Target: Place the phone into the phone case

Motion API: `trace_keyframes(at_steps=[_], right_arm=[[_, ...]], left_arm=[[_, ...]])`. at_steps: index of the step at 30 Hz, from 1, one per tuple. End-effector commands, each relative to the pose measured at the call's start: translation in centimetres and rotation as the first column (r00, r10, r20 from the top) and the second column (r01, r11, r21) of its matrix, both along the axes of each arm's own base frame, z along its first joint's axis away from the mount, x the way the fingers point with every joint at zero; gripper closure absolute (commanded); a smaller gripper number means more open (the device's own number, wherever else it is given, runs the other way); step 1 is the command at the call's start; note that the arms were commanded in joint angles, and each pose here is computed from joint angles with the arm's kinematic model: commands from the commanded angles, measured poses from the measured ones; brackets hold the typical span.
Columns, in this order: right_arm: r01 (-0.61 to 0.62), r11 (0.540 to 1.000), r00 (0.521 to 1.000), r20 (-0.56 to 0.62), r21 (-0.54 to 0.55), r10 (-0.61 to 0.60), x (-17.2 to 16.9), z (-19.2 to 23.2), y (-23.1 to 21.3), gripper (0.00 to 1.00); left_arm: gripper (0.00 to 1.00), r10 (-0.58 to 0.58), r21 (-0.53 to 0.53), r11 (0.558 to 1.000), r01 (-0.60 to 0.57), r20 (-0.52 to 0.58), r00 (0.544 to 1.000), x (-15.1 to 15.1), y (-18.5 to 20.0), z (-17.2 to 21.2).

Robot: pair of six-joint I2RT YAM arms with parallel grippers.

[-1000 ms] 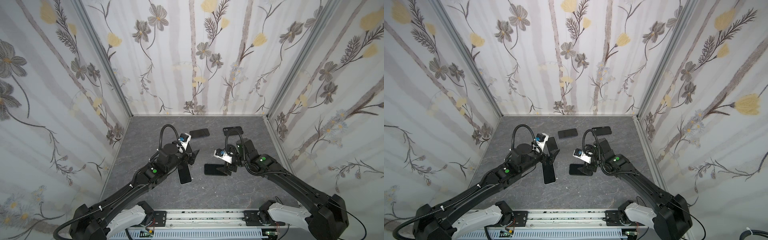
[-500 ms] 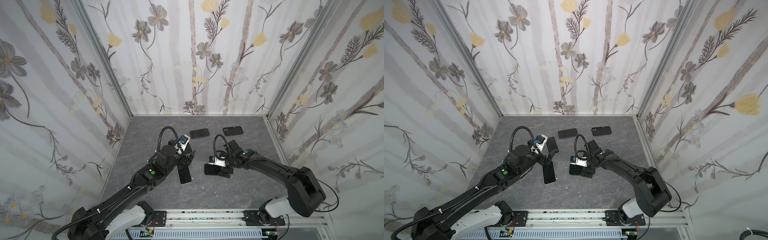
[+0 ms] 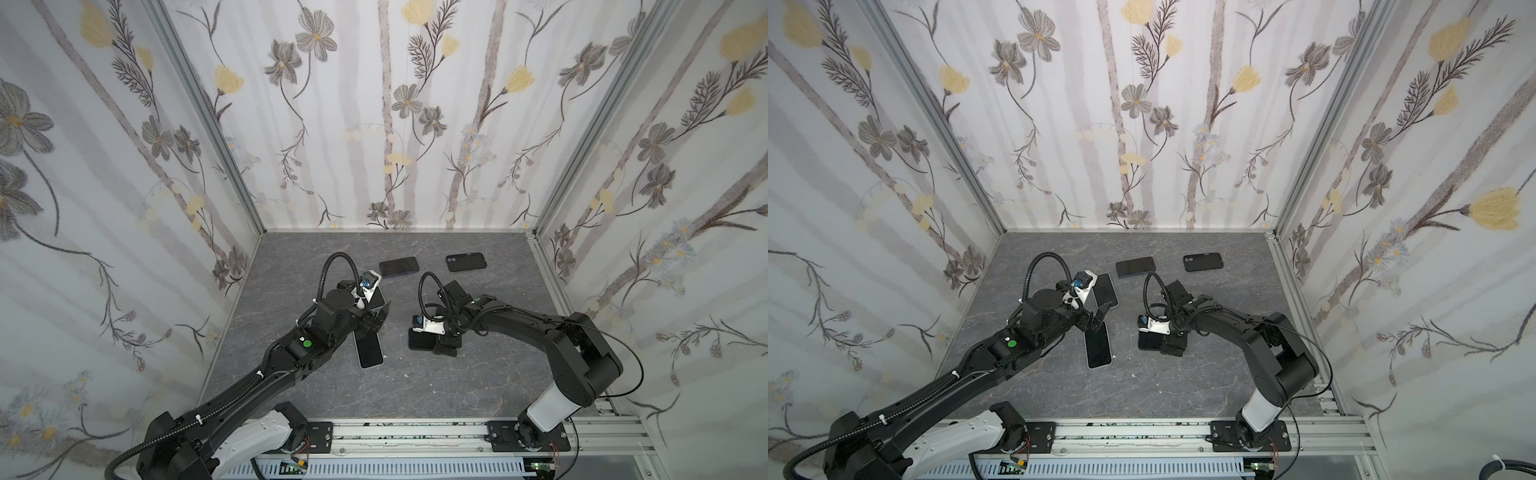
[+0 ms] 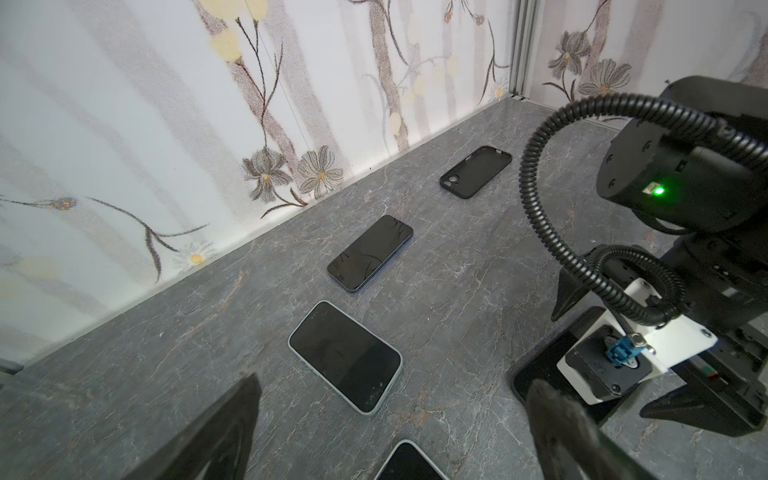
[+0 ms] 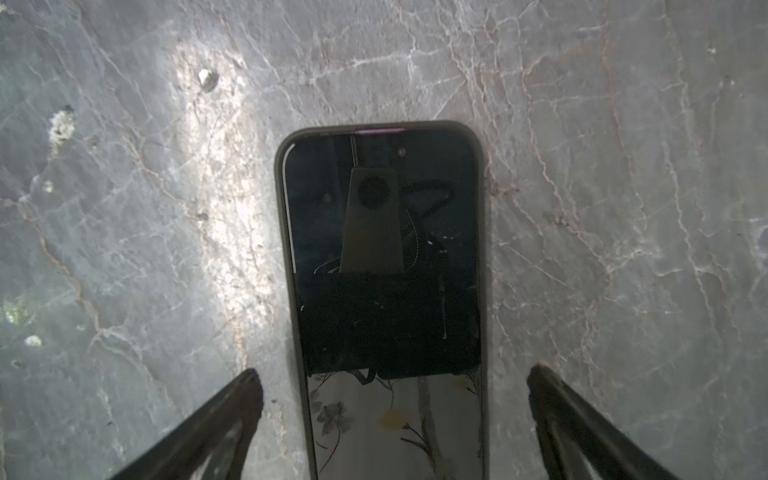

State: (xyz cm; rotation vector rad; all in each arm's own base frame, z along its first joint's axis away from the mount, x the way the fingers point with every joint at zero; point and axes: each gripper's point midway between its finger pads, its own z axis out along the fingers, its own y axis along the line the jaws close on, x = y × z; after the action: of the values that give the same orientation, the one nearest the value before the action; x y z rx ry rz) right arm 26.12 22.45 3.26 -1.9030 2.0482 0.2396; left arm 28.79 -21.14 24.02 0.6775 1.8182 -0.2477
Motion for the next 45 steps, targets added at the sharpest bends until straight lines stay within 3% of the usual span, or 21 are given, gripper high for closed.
trace_keyframes(at_steps=[1,7,15,21,27,34,41,44,45], right_arm=[[0.006,1.0,0.999,-0.041,-0.006,-0.006,-0.5,-0.6,0.1,0.0],[0.081,0.995,0.994,-0.074,-0.052,-0.085,0.1,-1.8,0.1,0.02],[0.15,0.985,0.978,-0.133,-0.086,-0.161,-0.5,-2.2,0.9,0.16],[0.347,0.931,0.904,-0.222,-0.115,-0.364,-0.9,-2.4,2.2,0.29],[0.59,0.801,0.758,-0.272,-0.102,-0.594,-0.9,-1.6,3.8,0.29],[0.847,0.514,0.452,-0.328,-0.135,-0.83,-0.8,0.2,4.8,0.29],[0.927,0.346,0.276,-0.359,-0.146,-0.892,-1.1,0.3,6.2,0.29],[0.941,0.299,0.23,-0.353,-0.157,-0.907,-0.9,-0.2,6.5,0.29],[0.936,0.314,0.243,-0.353,-0.158,-0.903,-1.5,-0.3,7.3,0.29]], left_arm=[[0.0,-0.006,0.003,1.0,0.006,0.024,1.0,0.1,0.0,0.7],[0.0,-0.014,0.011,1.0,0.014,0.019,1.0,0.0,-0.1,0.4],[0.0,-0.027,0.019,0.999,0.027,0.01,1.0,-0.2,-0.2,0.2],[0.0,-0.017,0.023,1.0,0.016,0.013,1.0,-0.1,0.0,0.3],[0.0,0.0,0.004,1.0,0.0,0.035,0.999,-0.2,0.4,1.1],[0.0,0.007,-0.024,1.0,-0.006,0.045,0.999,-0.4,0.6,1.9],[0.0,0.018,-0.045,0.999,-0.015,0.064,0.998,-0.6,1.0,2.8],[0.0,0.024,-0.049,0.999,-0.02,0.071,0.997,-0.7,1.1,3.0],[0.0,0.026,-0.05,0.998,-0.023,0.073,0.997,-0.7,1.2,3.1]])
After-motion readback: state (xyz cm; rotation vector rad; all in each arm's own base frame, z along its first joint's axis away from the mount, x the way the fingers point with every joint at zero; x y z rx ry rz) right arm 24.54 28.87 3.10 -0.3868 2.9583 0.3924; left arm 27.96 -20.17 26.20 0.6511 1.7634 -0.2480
